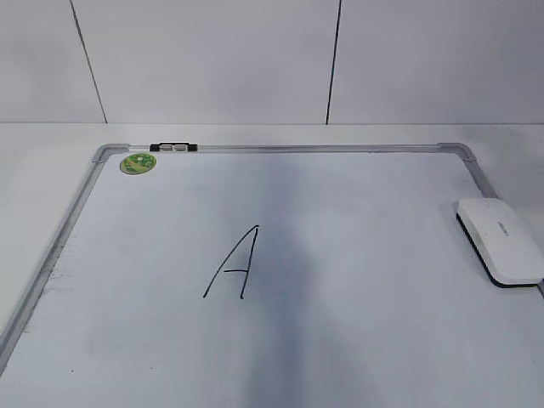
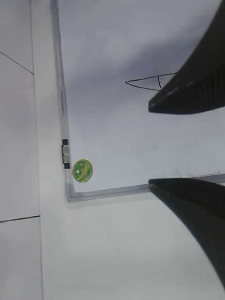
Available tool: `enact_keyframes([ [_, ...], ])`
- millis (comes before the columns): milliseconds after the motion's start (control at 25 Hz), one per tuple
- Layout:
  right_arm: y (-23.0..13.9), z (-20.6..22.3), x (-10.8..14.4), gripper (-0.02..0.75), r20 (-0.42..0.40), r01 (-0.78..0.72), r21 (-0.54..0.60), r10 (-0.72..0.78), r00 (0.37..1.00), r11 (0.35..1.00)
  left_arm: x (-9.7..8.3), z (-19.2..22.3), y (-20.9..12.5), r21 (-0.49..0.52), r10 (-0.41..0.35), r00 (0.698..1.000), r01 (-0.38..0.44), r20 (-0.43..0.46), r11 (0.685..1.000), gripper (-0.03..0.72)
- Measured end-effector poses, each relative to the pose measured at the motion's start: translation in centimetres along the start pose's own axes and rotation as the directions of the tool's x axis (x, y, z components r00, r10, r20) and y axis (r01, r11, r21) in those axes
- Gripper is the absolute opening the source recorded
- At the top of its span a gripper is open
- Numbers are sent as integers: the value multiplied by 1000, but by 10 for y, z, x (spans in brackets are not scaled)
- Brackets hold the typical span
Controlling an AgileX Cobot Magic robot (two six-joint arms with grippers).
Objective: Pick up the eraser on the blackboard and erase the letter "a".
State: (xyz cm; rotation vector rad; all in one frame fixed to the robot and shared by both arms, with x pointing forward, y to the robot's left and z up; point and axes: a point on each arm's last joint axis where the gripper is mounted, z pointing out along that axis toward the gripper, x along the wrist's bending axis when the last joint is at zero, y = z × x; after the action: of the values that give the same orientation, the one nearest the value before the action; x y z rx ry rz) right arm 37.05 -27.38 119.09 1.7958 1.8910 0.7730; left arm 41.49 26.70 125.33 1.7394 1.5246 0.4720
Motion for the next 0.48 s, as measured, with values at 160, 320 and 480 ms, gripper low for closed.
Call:
enact_keyframes([
  [160, -24, -20, 0, 593, -33, 9, -58, -11, 999, 998, -13, -41, -15, -105, 17, 999, -13, 34, 994, 340],
  [320, -50, -38, -5, 593, -48, -14, -126, 8, 999, 992, -23, -75, -34, -190, 40, 997, -28, 63, 981, 340],
  [480, -74, -47, -10, 593, -57, -22, -170, 13, 998, 985, -27, -92, -64, -223, 51, 996, -34, 70, 974, 340],
])
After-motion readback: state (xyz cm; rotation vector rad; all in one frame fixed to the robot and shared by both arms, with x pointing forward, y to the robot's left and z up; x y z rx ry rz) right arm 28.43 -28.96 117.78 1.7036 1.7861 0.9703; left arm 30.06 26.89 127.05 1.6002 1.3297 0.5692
